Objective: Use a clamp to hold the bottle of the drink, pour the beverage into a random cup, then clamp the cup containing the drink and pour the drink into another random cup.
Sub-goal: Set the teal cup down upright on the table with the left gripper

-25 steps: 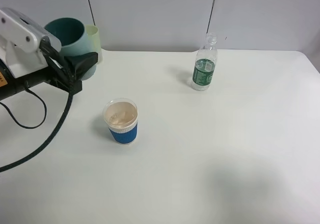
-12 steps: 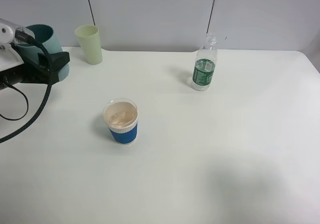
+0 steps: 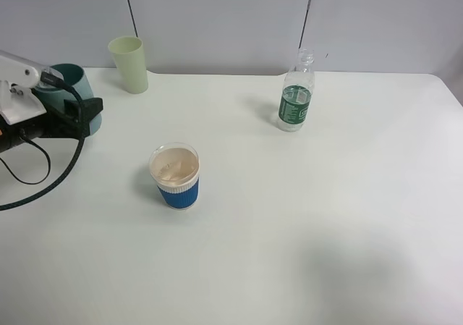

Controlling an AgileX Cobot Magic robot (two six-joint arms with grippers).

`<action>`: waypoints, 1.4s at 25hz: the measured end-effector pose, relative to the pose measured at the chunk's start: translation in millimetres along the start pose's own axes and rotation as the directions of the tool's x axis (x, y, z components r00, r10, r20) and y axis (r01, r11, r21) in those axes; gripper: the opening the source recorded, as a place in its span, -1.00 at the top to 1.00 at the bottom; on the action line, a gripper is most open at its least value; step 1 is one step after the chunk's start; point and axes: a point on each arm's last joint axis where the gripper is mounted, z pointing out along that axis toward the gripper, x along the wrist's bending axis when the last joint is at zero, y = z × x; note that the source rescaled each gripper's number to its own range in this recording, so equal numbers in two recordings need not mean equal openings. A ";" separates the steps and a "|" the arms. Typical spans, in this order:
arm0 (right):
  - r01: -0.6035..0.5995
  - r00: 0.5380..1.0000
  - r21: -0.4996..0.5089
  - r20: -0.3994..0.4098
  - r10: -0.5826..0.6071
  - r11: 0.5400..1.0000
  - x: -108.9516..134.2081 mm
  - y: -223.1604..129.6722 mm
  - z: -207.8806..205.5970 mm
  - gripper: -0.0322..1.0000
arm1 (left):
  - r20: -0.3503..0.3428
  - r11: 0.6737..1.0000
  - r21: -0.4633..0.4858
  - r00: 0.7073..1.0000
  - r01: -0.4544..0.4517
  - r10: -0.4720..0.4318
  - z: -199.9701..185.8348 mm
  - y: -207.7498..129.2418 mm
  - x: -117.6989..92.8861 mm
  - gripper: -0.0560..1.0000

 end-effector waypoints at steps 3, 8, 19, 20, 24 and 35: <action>0.000 1.000 0.000 0.000 0.000 1.000 0.0 0.0 0.0 -0.65 | 0.014 0.999 0.005 0.999 -0.036 0.036 5.0 -9.9 -0.4 0.87; 0.000 1.000 0.000 0.000 0.000 1.000 0.0 0.0 0.0 -0.65 | 0.027 0.997 0.026 0.997 -0.072 0.072 12.7 -22.2 0.5 0.87; 0.000 1.000 0.000 0.000 0.000 1.000 0.0 0.0 0.0 -0.65 | 0.040 0.997 0.000 0.996 -0.078 0.078 39.8 -26.4 10.7 0.87; 0.000 1.000 0.000 0.000 0.000 1.000 0.0 0.0 0.0 -0.65 | 0.045 0.997 0.002 0.996 -0.072 0.072 41.9 -27.9 11.0 0.87; 0.000 1.000 0.000 0.000 0.000 1.000 0.0 0.0 0.0 -0.65 | 0.069 0.998 -0.003 0.996 -0.061 0.061 52.0 -34.9 12.4 0.87; 0.000 1.000 0.000 0.000 0.000 1.000 0.0 0.0 0.0 -0.65 | 0.100 0.999 0.003 0.994 -0.043 0.043 67.1 -50.4 14.3 0.87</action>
